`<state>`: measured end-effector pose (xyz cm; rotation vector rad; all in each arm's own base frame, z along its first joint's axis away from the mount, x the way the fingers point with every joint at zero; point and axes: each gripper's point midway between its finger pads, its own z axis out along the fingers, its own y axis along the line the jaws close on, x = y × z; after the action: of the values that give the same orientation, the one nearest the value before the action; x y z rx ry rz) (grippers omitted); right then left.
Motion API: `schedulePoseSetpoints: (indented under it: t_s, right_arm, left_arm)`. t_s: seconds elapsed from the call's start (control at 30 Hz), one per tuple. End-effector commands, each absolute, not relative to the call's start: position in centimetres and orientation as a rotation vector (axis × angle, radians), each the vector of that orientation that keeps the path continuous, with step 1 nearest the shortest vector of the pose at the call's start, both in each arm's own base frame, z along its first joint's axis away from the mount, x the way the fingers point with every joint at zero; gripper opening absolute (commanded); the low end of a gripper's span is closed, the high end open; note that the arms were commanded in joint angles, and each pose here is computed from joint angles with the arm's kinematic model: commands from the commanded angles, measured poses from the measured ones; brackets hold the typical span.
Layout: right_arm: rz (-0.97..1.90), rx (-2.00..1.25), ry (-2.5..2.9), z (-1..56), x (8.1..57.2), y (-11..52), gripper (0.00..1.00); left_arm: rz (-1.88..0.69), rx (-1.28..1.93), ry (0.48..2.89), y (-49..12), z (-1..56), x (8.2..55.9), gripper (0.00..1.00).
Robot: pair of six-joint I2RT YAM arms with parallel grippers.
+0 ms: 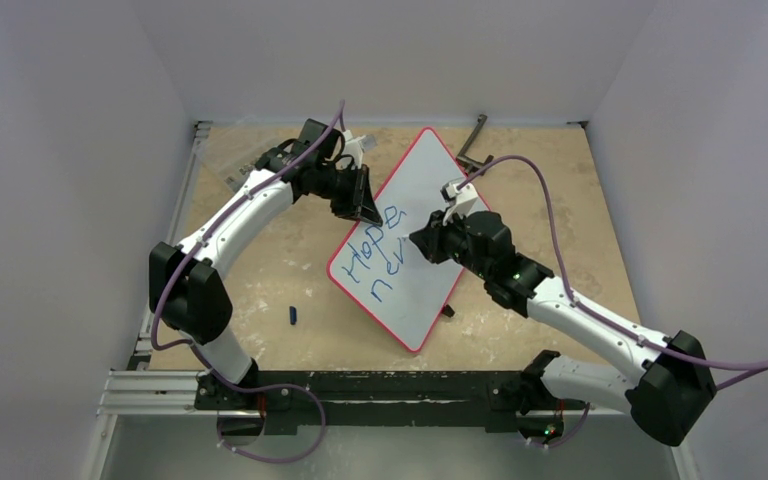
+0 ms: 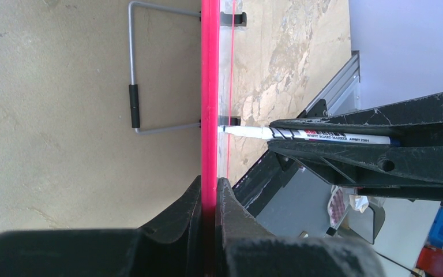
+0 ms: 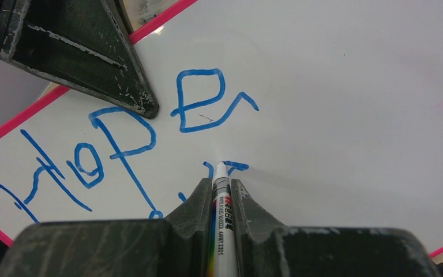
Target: Write a sentence on the whiteboard
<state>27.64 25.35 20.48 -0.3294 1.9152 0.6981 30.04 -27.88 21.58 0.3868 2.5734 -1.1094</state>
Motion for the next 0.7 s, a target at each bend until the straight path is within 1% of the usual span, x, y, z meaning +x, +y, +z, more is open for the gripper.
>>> schedulePoseSetpoints:
  t_s: [0.0, 0.27, 0.67]
  right_arm:
    - [0.753, -0.363, 1.915, 20.3, 26.5, 25.8, 0.0]
    - [0.743, -0.333, 1.951, 19.0, 25.6, 24.8, 0.0]
    - [0.608, -0.264, 1.992, 18.2, 27.5, 23.6, 0.0]
  left_arm:
    - [-1.023, 0.403, 2.477, -27.1, 23.8, 31.3, 0.0]
    - [-1.022, 0.402, 2.479, -27.1, 23.7, 31.3, 0.0]
    - [-1.029, 0.404, 2.476, -27.2, 23.8, 31.2, 0.0]
